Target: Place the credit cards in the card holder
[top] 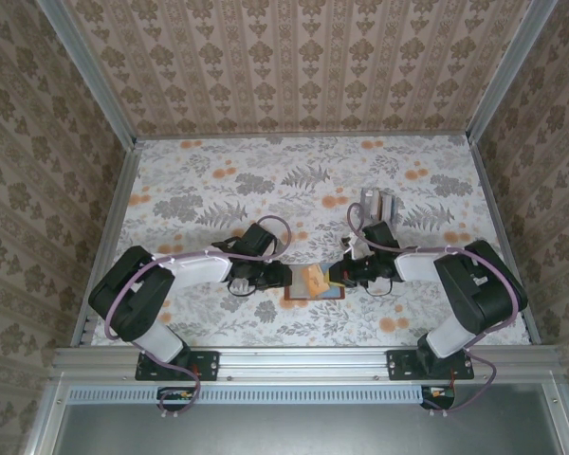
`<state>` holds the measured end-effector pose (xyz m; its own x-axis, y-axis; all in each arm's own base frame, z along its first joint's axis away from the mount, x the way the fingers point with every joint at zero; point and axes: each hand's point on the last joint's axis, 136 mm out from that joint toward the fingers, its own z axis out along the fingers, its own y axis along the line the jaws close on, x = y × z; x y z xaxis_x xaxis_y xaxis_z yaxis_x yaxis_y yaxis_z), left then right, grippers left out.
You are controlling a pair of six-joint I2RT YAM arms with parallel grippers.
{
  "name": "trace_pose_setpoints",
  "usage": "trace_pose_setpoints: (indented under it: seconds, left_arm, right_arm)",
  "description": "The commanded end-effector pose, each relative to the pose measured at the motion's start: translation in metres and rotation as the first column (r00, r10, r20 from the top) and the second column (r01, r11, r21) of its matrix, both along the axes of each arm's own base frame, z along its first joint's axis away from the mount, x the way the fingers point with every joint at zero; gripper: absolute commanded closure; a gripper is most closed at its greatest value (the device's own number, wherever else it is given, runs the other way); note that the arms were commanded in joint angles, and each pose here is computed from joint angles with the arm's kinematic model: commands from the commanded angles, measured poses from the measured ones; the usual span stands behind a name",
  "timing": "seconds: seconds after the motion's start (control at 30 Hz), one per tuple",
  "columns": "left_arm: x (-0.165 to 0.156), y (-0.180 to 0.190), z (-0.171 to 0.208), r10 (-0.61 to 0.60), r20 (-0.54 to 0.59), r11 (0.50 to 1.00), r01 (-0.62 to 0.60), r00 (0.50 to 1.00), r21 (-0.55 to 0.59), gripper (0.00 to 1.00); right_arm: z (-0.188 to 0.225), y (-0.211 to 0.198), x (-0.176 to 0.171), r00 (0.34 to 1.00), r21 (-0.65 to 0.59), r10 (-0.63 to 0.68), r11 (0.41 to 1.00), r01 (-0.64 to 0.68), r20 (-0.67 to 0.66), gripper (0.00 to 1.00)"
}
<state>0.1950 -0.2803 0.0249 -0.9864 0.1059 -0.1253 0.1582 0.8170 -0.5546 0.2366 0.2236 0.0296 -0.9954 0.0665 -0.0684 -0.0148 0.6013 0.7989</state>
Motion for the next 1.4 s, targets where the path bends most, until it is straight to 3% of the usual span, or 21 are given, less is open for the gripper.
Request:
trace_pose_setpoints:
  seconds: [0.0, 0.43, 0.9, 1.13, 1.23, 1.37]
  left_arm:
    - [-0.001, -0.003, -0.009, 0.003, 0.002, 1.000, -0.003, 1.000, 0.007, 0.65]
    - [-0.003, -0.007, -0.012, -0.014, -0.014, 1.000, 0.014, 1.000, -0.006, 0.78]
    - [-0.003, -0.005, -0.009, 0.006, 0.001, 1.000, -0.006, 1.000, -0.020, 0.78]
    - [-0.005, 0.008, -0.010, 0.022, 0.006, 1.000, -0.022, 1.000, 0.022, 0.79]
    - [-0.005, 0.013, -0.009, 0.029, 0.010, 0.999, -0.029, 1.000, 0.031, 0.77]
    - [-0.008, 0.016, -0.003, 0.042, -0.002, 0.998, -0.042, 0.999, 0.042, 0.65]
  right_arm:
    - [0.000, 0.000, 0.014, 0.995, -0.031, -0.090, 0.995, 0.091, 0.049, 1.00]
    - [-0.004, 0.008, 0.017, 0.966, -0.074, -0.235, 0.967, 0.243, 0.107, 1.00]
    - [-0.004, 0.069, -0.001, 0.990, -0.075, -0.108, 0.991, 0.114, 0.089, 0.99]
    - [-0.001, 0.061, -0.006, 0.991, -0.118, -0.097, 0.987, 0.108, 0.093, 0.82]
    - [0.003, 0.044, -0.009, 0.989, -0.222, -0.074, 0.970, 0.102, 0.132, 0.71]
    - [0.014, 0.028, -0.014, 0.986, -0.334, 0.008, 0.941, 0.050, 0.169, 0.60]
